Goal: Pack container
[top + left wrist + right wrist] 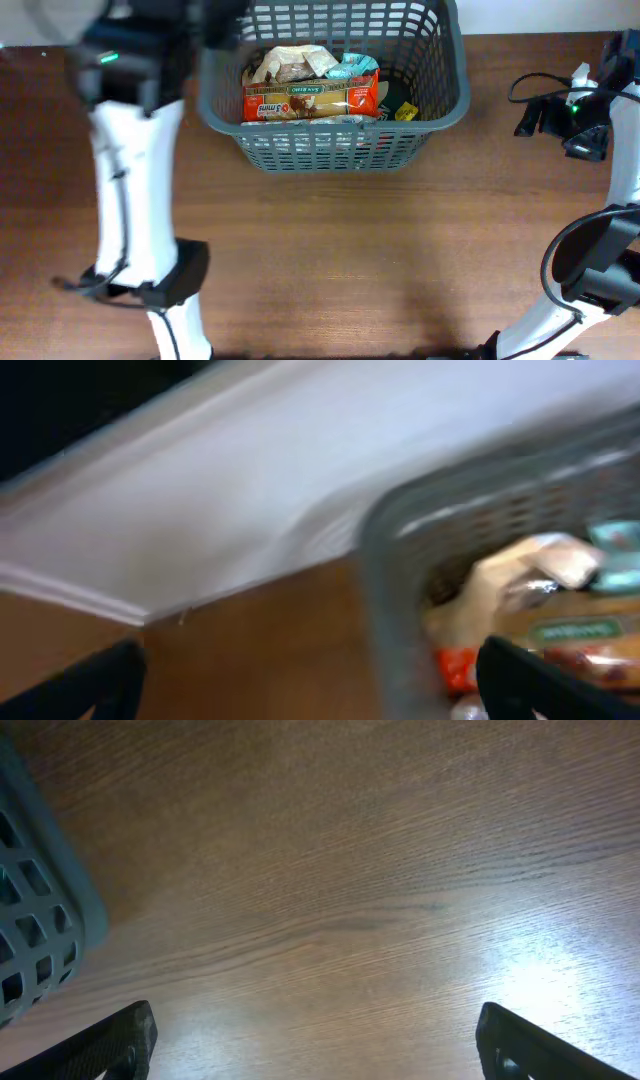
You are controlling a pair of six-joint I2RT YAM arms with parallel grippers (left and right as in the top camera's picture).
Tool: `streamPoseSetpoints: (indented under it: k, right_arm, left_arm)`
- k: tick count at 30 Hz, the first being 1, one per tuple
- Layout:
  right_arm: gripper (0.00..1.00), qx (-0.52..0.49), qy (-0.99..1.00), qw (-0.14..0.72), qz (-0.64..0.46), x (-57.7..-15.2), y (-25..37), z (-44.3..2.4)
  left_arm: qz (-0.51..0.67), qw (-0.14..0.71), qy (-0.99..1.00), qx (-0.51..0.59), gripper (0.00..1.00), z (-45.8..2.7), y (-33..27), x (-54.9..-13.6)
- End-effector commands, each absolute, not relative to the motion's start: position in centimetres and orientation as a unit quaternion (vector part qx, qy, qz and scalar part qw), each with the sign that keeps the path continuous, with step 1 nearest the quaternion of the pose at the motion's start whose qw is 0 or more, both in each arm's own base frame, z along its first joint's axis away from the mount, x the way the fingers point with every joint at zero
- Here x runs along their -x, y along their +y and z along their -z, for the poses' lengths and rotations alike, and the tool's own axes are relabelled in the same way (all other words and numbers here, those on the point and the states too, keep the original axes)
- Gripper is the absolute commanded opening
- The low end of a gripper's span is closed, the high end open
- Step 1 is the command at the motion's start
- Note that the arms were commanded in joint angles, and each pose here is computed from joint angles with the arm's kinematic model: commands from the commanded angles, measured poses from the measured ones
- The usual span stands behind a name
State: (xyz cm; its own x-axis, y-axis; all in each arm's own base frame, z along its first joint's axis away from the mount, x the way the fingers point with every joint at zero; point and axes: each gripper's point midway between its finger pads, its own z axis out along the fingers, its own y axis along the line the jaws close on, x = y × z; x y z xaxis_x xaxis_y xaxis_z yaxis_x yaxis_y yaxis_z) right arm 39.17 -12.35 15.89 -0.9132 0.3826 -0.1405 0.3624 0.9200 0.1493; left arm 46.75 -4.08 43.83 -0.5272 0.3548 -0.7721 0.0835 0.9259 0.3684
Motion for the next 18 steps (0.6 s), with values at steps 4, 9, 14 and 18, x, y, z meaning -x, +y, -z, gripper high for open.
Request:
streamPoseSetpoints:
  k: [4,9,14,18]
  right_arm:
    - [0.99,-0.196,0.976,0.08,-0.06,-39.1,-12.4,-15.7]
    - [0.99,-0.193,0.976,0.08,-0.06,-39.1,-12.2,-15.7]
    - [0.99,-0.154,0.982,0.096,-0.061,-39.8,-9.1,-17.1]
    - [0.99,-0.106,0.985,0.125,-0.063,-40.0,-5.3,-19.6]
  left_arm:
    - [-0.128,0.38,0.915,0.039,0.99,-40.2,5.4,-43.1]
    - [-0.154,0.324,0.927,0.109,0.99,-38.4,12.0,-40.5]
    - [-0.171,0.316,0.92,0.157,0.99,-38.4,16.2,-39.0]
    - [-0.175,0.314,0.918,0.169,0.99,-38.4,17.2,-38.6]
